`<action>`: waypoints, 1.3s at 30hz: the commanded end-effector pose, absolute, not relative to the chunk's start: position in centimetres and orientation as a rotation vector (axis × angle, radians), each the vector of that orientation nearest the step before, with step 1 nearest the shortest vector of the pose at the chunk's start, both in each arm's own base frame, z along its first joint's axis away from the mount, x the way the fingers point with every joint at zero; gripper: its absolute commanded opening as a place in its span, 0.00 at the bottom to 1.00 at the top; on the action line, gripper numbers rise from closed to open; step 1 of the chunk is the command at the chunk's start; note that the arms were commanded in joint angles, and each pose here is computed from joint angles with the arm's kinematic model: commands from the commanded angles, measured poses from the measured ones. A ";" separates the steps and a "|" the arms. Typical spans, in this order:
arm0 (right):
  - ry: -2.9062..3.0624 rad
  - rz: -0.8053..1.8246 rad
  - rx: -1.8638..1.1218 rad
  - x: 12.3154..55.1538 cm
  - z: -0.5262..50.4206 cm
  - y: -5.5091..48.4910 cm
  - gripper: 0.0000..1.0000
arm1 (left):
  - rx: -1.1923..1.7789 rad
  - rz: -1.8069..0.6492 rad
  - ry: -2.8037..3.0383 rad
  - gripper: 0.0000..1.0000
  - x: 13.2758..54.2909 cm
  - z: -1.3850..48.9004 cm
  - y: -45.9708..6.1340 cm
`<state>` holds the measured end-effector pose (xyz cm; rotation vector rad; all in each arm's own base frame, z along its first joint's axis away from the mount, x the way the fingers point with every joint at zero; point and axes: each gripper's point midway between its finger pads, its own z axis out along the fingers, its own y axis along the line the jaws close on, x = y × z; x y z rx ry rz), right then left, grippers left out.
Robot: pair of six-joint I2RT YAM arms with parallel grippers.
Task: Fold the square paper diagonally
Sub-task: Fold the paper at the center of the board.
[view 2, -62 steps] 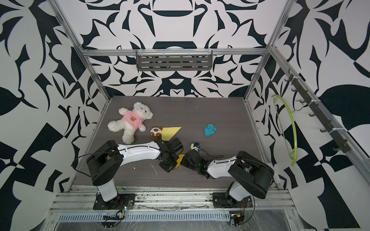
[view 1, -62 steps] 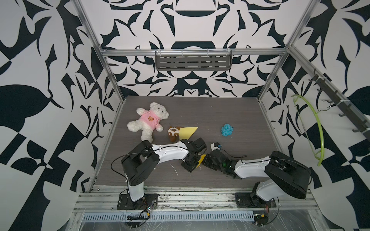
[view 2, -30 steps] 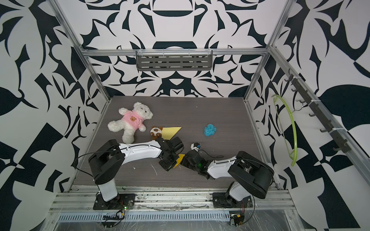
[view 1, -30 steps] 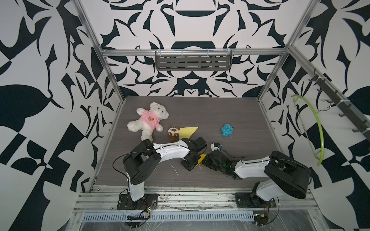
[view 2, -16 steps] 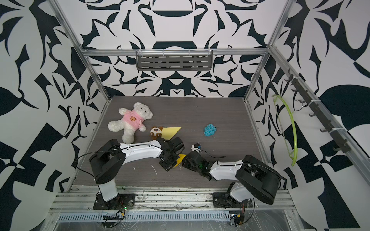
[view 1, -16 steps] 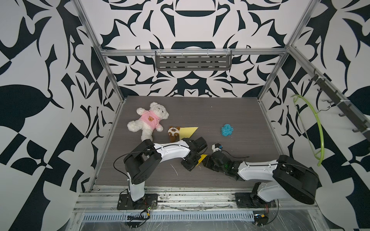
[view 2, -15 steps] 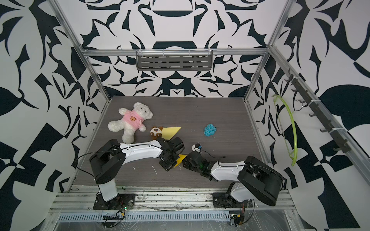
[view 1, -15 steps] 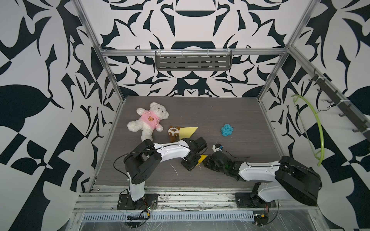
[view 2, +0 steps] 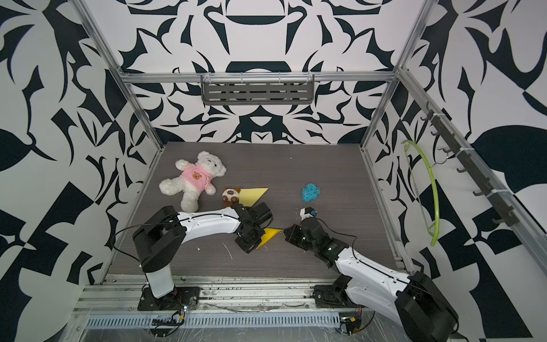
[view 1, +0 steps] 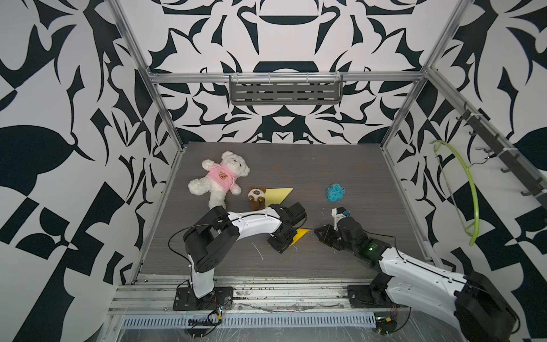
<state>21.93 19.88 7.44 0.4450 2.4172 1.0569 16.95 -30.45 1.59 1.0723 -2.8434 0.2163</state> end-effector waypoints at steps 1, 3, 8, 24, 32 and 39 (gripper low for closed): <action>2.359 1.342 0.384 22.4 10.2 22.9 0.07 | 1.068 0.010 -2.853 0.00 15.8 -0.9 -28.0; 2.333 1.429 0.380 22.9 11.0 24.2 0.06 | 1.070 0.013 -2.856 0.00 15.9 -0.8 -28.0; 2.335 1.517 0.380 23.5 11.3 25.8 0.03 | 1.068 0.016 -2.859 0.00 15.9 -0.7 -28.0; 2.460 1.413 0.444 25.0 7.7 26.6 0.00 | 1.051 0.021 -2.866 0.00 15.9 -0.7 -28.2; 2.522 1.335 0.490 24.4 4.6 25.8 0.00 | 1.044 0.028 -2.870 0.00 16.0 -0.6 -28.4; 2.555 1.241 0.479 24.1 2.8 24.8 0.00 | 1.040 0.033 -2.872 0.00 15.9 -0.3 -28.3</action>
